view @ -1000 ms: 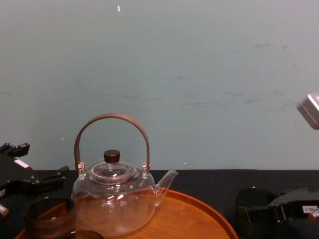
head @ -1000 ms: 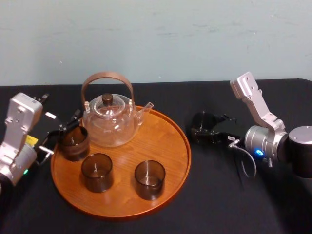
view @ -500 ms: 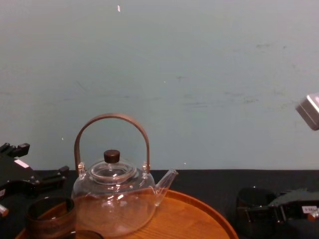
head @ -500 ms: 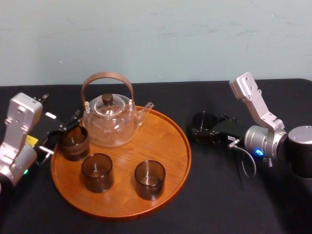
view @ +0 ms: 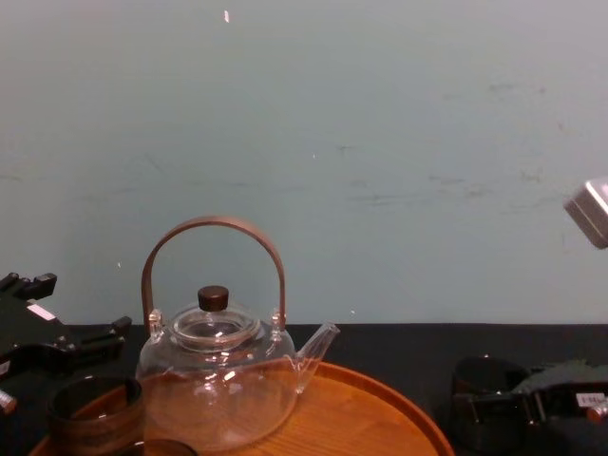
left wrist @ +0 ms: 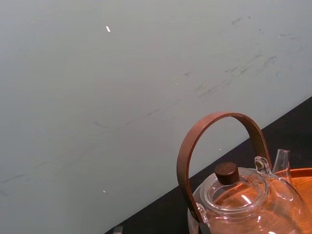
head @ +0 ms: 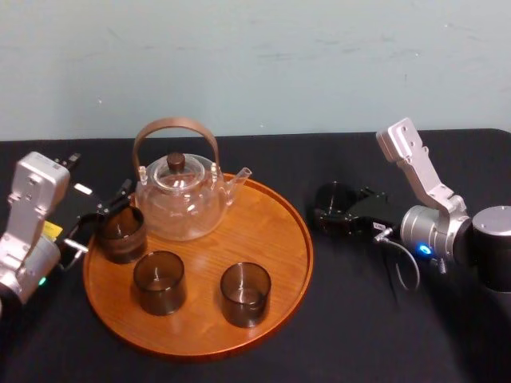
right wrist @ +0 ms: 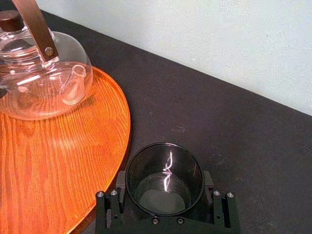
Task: Pick up the glass from the table and place it on the tray.
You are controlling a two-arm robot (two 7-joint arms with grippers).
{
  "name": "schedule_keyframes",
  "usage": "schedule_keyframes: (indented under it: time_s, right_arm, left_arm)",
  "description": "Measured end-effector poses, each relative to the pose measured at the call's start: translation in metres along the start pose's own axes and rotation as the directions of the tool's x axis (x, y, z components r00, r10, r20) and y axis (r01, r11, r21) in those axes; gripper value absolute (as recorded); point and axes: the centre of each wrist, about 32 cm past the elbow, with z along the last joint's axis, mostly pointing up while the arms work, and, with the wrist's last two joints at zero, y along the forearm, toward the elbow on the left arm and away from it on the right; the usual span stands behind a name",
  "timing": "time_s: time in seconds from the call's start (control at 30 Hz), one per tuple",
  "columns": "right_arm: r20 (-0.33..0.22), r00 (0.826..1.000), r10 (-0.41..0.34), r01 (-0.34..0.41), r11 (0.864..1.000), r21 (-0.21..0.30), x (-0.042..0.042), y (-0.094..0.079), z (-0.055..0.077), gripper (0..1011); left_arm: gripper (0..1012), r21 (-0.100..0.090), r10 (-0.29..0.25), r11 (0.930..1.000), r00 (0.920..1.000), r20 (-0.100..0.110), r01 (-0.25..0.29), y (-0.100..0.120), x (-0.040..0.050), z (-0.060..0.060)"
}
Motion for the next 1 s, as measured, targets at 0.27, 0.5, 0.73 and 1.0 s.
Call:
schedule_keyframes:
  time_s: [0.27, 0.5, 0.73, 1.0]
  right_arm:
    - [-0.001, 1.000, 0.001, -0.001, 1.000, 0.000, -0.0001, 0.000, 0.000, 903]
    - [-0.002, 1.000, 0.023, -0.023, 0.999, 0.027, 0.0010, -0.010, 0.005, 903]
    - [0.024, 0.999, 0.040, -0.042, 0.996, 0.074, 0.0046, -0.027, 0.025, 903]
    - [0.070, 0.996, 0.060, -0.068, 0.991, 0.117, 0.0052, -0.035, 0.045, 904]
  left_arm:
    - [1001, 0.000, 0.000, 1.0000, 1.0000, 0.000, 0.000, 0.000, 0.0000, 0.000]
    - [1001, 0.000, 0.000, 1.0000, 1.0000, 0.000, 0.000, 0.000, 0.0000, 0.000]
    - [1001, 0.000, 0.000, 1.0000, 1.0000, 0.000, 0.000, 0.000, 0.0000, 0.000]
    - [1001, 0.000, 0.000, 1.0000, 1.0000, 0.000, 0.000, 0.000, 0.0000, 0.000]
